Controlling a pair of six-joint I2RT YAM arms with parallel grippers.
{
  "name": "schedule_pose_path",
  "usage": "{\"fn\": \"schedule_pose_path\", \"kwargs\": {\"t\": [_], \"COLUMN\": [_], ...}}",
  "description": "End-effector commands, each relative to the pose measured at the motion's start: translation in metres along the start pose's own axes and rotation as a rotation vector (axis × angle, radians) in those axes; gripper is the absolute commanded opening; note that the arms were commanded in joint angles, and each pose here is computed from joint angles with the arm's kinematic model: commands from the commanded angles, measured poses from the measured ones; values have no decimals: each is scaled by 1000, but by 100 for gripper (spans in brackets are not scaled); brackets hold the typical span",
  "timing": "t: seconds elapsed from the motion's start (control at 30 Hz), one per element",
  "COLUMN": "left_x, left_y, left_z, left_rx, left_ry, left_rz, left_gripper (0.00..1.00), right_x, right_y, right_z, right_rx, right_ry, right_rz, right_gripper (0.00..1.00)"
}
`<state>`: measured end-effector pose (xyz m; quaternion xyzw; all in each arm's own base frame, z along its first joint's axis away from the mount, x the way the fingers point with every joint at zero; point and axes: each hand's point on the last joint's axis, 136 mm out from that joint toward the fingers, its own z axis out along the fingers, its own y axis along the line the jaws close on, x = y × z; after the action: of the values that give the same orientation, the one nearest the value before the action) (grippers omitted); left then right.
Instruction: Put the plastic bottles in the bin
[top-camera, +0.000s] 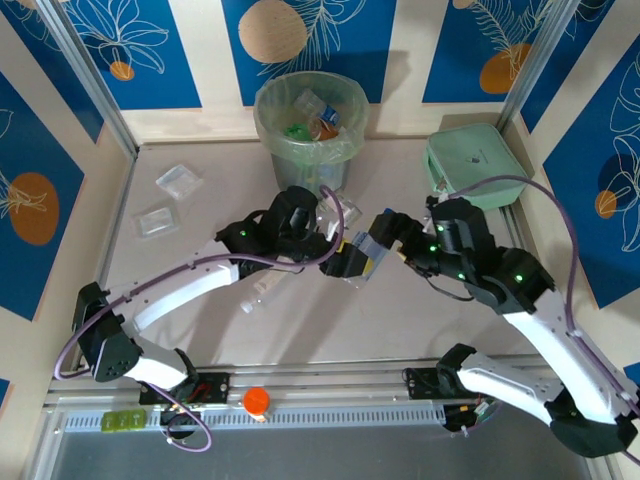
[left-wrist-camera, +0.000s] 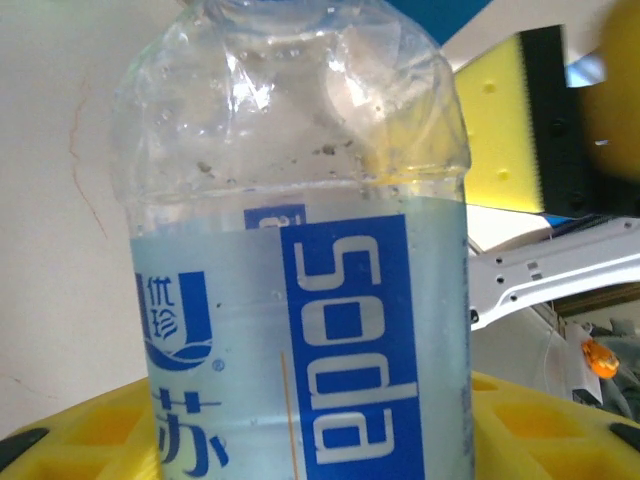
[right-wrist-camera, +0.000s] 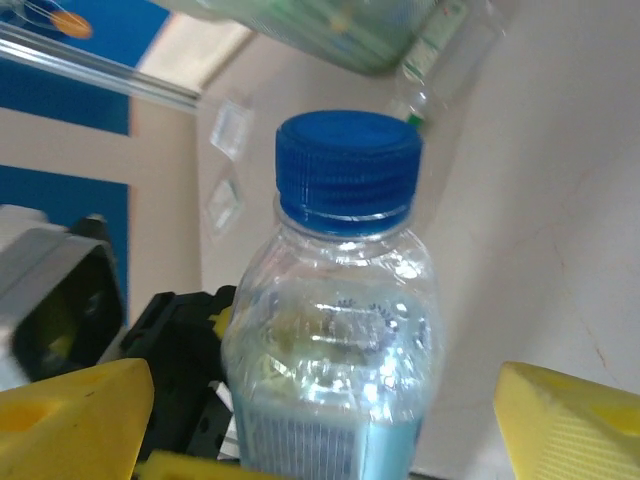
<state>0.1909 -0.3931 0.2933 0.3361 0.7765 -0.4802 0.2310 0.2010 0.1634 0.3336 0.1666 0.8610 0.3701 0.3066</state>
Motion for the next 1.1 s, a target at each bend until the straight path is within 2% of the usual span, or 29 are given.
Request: {"fn": "schedule_pose_path", "kwargs": {"t": [0.0, 0.13, 0.2, 0.4, 0.6, 0.87, 1.07], "left_x": [-32, -79, -108, -191, -249, -264, -262], "left_y": [18, 44, 59, 117, 175, 254, 285], "left_z": [-20, -46, -61, -108, -151, -164, -156], "left_rx": [-80, -150, -228, -401, -624, -789, -828], "left_ry": [-63, -162, -218, -383, -492, -556, -548], "left_rz": [3, -50, -46, -139, -125, -124, -117], "left_gripper": [53, 51, 51, 51, 51, 51, 52], "right_x": [-14, -23, -27, -27, -24, -24, -19], "right_y": [12, 12, 6, -14, -25, -35, -49], "right_z": [-32, -52, -56, -50, -35, -14, 5], "right_rx": [-68, -71, -42, 40, 70, 117, 164], "right_ry": [-72, -130, -155, -158, -136, -105, -69], "right_rz": [-77, -146, -181, -219, -220, -240, -237], "right_gripper": [86, 85, 85, 84, 84, 84, 84]}}
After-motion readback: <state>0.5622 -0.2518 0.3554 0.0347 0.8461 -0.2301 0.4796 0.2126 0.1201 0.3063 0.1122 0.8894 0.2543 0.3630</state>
